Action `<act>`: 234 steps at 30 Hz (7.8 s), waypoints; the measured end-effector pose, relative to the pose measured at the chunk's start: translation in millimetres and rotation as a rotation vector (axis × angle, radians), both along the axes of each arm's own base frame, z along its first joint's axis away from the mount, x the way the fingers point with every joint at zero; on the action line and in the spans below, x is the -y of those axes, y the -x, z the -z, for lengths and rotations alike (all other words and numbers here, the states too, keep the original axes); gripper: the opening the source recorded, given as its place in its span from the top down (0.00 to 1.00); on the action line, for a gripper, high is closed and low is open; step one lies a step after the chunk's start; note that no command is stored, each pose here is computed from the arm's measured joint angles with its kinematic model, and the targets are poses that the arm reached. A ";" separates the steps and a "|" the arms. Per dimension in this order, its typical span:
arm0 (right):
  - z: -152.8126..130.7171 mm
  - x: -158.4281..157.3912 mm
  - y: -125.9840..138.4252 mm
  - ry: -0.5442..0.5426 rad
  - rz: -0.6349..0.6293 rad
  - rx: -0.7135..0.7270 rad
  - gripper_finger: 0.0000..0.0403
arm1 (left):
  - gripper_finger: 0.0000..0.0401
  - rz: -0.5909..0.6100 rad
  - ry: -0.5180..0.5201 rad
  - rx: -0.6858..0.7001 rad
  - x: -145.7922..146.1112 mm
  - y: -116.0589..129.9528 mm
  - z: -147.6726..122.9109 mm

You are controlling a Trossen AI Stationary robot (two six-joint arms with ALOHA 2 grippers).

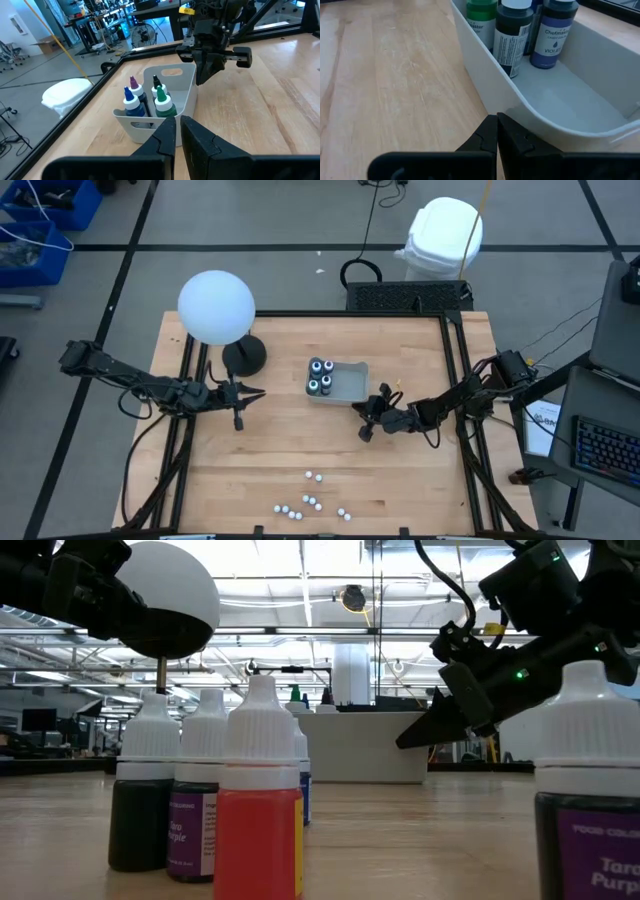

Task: Pick & Place food coloring
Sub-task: Adjust the gray bin on the table, then put the left small purple food coloring bottle into the gray bin

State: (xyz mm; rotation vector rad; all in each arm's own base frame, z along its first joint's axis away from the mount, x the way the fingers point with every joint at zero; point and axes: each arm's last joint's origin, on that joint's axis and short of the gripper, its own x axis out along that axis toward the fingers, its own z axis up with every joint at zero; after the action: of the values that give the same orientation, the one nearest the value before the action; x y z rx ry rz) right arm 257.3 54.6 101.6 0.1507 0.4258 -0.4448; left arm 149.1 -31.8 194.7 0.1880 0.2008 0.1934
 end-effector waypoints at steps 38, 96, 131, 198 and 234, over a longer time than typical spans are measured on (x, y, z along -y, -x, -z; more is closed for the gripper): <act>-63.1 -64.5 -20.4 0.014 -0.311 0.195 1.00 | 0.91 0.000 -0.001 0.000 0.0 0.0 0.0; -55.9 -7.3 118.2 0.077 -0.347 0.446 1.00 | 0.91 -0.001 0.008 0.002 0.0 0.0 0.0; -77.9 17.3 137.8 0.082 -0.311 0.543 1.00 | 0.91 0.003 0.005 -0.006 0.1 0.1 0.7; -79.1 22.7 167.0 0.202 -0.633 0.574 1.00 | 0.91 0.292 0.122 -0.022 17.8 0.9 2.3; -83.2 22.9 167.7 0.192 -0.626 0.619 1.00 | 0.99 0.199 0.138 0.072 214.1 -39.7 18.7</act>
State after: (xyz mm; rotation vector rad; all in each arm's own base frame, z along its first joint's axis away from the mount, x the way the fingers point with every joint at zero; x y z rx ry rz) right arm 89.7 31.6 184.9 -0.0385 -0.1877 0.1876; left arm 188.9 -245.9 176.0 0.0625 0.1222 -0.0115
